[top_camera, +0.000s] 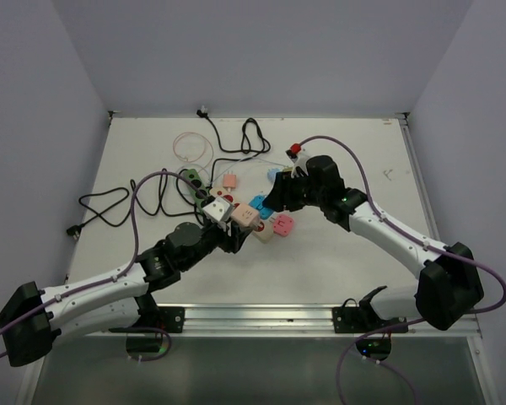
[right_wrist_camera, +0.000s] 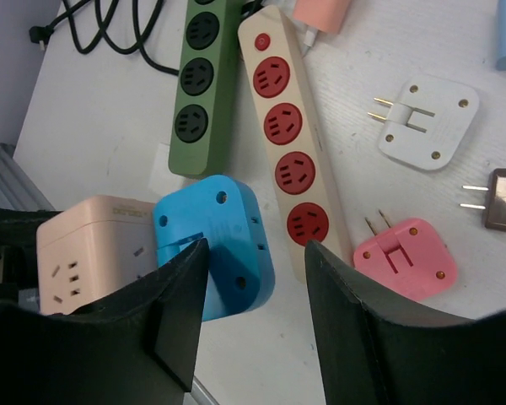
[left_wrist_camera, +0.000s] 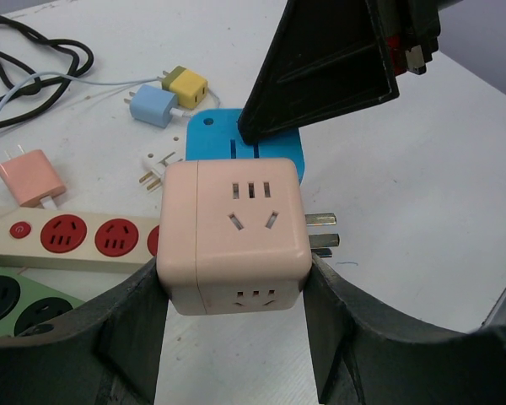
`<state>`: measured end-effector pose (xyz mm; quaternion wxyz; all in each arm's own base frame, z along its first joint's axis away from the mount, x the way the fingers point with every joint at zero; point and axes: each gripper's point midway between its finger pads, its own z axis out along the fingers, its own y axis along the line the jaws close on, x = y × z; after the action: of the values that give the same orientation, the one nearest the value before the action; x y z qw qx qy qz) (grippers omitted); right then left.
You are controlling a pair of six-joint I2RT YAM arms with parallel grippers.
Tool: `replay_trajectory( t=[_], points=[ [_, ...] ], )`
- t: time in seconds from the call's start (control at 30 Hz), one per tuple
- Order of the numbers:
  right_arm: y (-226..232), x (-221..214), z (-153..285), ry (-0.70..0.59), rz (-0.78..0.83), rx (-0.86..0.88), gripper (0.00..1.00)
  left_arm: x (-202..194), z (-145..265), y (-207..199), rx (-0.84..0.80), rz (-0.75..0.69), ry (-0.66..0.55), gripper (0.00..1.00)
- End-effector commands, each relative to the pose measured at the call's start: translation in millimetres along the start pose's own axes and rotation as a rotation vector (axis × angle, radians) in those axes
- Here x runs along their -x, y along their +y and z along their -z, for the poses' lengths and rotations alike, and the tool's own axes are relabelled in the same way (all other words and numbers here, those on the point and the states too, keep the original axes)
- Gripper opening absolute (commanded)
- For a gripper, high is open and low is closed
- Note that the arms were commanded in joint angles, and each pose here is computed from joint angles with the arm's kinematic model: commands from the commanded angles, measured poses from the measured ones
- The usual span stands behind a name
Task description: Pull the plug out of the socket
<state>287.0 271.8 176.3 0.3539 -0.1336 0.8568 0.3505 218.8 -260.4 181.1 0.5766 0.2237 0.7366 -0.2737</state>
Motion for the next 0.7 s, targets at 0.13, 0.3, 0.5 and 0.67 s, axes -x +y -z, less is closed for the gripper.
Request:
replay_trajectory(
  t=[0.13,0.3,0.5,0.67],
  points=[
    [-7.2,11.0,8.7,-0.025,-0.058,-0.023,0.49,49.4,7.1,-2.1,-0.014,0.039,-0.203,0.00],
    [6.8,26.4,18.0,-0.083,-0.134,0.027,0.59,43.1,7.1,-1.4,-0.020,0.036,-0.216,0.00],
    [13.5,39.5,27.8,-0.136,-0.299,0.121,0.70,50.2,11.2,0.2,-0.022,0.034,-0.283,0.00],
    [22.1,36.2,23.2,-0.087,-0.325,0.171,0.71,63.9,13.9,-2.5,-0.038,0.025,-0.343,0.00]
  ],
)
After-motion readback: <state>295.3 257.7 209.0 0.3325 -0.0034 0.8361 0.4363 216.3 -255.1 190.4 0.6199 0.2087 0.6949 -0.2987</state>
